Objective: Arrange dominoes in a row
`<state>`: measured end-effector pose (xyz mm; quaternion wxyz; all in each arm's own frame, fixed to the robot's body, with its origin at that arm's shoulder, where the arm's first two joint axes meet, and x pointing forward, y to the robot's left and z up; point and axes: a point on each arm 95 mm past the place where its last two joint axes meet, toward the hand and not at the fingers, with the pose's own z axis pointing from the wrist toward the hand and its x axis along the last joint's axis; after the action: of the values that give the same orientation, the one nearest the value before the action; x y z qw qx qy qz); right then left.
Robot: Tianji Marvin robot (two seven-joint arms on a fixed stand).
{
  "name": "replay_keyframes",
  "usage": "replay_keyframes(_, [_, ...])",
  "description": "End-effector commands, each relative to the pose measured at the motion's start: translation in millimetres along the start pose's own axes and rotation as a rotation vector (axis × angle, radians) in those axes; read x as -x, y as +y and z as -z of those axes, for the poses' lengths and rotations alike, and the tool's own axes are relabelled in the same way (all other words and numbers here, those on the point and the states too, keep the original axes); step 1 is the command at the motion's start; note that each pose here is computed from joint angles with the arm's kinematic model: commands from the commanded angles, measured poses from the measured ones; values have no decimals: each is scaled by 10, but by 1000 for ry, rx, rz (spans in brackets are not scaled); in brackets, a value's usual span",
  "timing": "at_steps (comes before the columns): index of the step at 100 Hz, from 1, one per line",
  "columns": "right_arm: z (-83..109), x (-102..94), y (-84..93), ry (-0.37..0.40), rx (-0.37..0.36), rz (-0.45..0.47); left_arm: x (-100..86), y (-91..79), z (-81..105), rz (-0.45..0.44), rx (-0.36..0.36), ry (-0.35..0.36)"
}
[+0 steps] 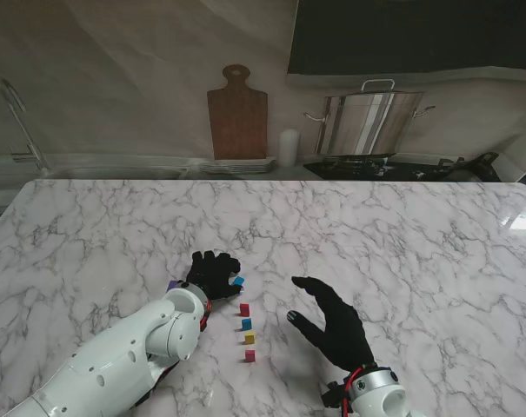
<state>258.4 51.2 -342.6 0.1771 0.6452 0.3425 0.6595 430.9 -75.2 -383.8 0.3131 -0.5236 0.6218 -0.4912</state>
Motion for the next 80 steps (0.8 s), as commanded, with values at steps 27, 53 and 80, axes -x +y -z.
replay_keyframes(27, [18,2,-4,-8,1,-3,14,38,-21,-36,40,2])
replay_keyframes(53, [16,2,-1,-9,1,-4,40,27,-15,-44,31,4])
replay_keyframes(80, [15,2,-2,-7,0,-3,64,-16,42,-30,12,16])
